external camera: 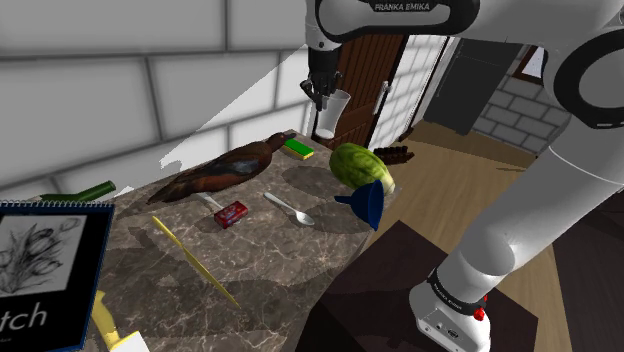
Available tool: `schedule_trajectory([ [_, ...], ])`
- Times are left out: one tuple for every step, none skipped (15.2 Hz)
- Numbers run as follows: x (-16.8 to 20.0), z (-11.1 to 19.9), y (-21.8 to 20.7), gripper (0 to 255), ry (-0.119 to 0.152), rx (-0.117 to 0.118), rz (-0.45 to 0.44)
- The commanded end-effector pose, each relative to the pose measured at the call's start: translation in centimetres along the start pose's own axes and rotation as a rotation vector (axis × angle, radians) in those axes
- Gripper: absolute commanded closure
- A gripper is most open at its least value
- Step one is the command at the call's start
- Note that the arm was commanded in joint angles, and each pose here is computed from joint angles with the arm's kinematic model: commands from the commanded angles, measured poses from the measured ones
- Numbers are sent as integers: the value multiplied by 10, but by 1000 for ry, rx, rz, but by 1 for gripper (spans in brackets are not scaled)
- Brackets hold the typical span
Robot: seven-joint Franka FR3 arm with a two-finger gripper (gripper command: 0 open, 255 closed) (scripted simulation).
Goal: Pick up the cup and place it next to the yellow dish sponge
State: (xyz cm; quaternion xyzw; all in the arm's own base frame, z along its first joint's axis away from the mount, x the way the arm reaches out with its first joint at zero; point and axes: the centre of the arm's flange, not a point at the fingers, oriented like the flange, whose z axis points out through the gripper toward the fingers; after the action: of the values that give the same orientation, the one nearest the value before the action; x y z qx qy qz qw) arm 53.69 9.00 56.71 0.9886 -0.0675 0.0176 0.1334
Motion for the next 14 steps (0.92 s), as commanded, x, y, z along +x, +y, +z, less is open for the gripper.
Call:
schedule_trajectory([
  [11, 8, 24, 255, 1, 0, -2],
  [16, 12, 35, 255, 1, 0, -2],
  [22, 15, 47, 255, 1, 0, -2],
  [27, 18, 59, 255, 1, 0, -2],
  [32, 22, 70, 255, 1, 0, -2],
  [38, 25, 82, 255, 1, 0, -2],
  [43, 29, 93, 255, 1, 0, -2],
  [48, 32, 105, 255, 1, 0, -2],
  [53, 35, 117, 255, 1, 0, -2],
  [59, 39, 128, 255, 1, 0, -2],
  [64, 42, 140, 255, 1, 0, -2],
  [69, 46, 152, 255, 1, 0, -2],
  [74, 49, 163, 255, 1, 0, -2],
  [80, 52, 175, 255, 1, 0, -2],
])
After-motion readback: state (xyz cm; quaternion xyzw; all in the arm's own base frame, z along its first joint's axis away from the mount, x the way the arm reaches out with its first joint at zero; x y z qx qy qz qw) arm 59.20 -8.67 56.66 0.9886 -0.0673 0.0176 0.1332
